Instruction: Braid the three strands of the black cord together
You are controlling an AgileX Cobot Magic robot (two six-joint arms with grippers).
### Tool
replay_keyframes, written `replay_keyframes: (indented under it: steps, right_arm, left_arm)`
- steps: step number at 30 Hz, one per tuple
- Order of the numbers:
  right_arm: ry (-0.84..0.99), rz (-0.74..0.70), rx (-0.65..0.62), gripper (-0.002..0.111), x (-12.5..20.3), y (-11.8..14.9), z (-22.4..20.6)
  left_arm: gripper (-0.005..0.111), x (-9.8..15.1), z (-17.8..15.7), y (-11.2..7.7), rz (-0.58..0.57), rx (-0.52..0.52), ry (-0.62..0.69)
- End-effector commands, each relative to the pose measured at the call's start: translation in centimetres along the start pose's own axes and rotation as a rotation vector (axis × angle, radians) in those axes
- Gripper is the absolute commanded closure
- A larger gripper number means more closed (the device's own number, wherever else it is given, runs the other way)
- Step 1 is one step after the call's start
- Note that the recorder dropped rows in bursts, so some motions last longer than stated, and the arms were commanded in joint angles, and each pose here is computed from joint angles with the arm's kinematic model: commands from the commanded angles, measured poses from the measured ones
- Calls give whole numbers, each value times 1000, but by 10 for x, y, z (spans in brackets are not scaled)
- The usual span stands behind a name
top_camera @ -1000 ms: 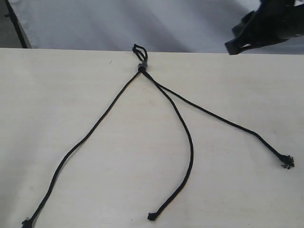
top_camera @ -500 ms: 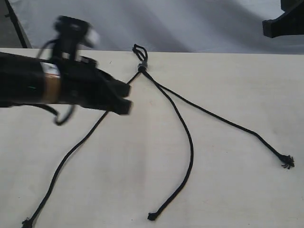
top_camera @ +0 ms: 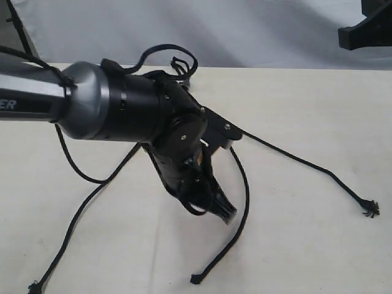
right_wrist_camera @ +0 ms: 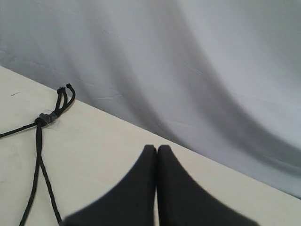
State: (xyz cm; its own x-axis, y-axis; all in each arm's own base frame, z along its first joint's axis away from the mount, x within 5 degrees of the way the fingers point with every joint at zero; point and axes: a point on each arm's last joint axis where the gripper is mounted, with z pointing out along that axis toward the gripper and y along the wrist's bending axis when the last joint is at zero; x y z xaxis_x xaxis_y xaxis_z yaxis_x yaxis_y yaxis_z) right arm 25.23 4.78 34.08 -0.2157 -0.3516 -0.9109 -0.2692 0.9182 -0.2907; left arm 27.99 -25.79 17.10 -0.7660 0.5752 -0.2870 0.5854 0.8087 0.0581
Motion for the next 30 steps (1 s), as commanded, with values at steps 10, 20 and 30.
replay_keyframes:
  steps: [10,20,30]
  right_arm:
    - [19,12,-2,108,4,0,1]
    - [29,17,-1,108,11,2,18]
    - [23,17,2,108,10,1,18]
  left_arm:
    - [88,0,24,-57,93,166,-50]
    - [85,10,48,-62,107,159,33]
    - [107,4,-1,-22,227,-154,7]
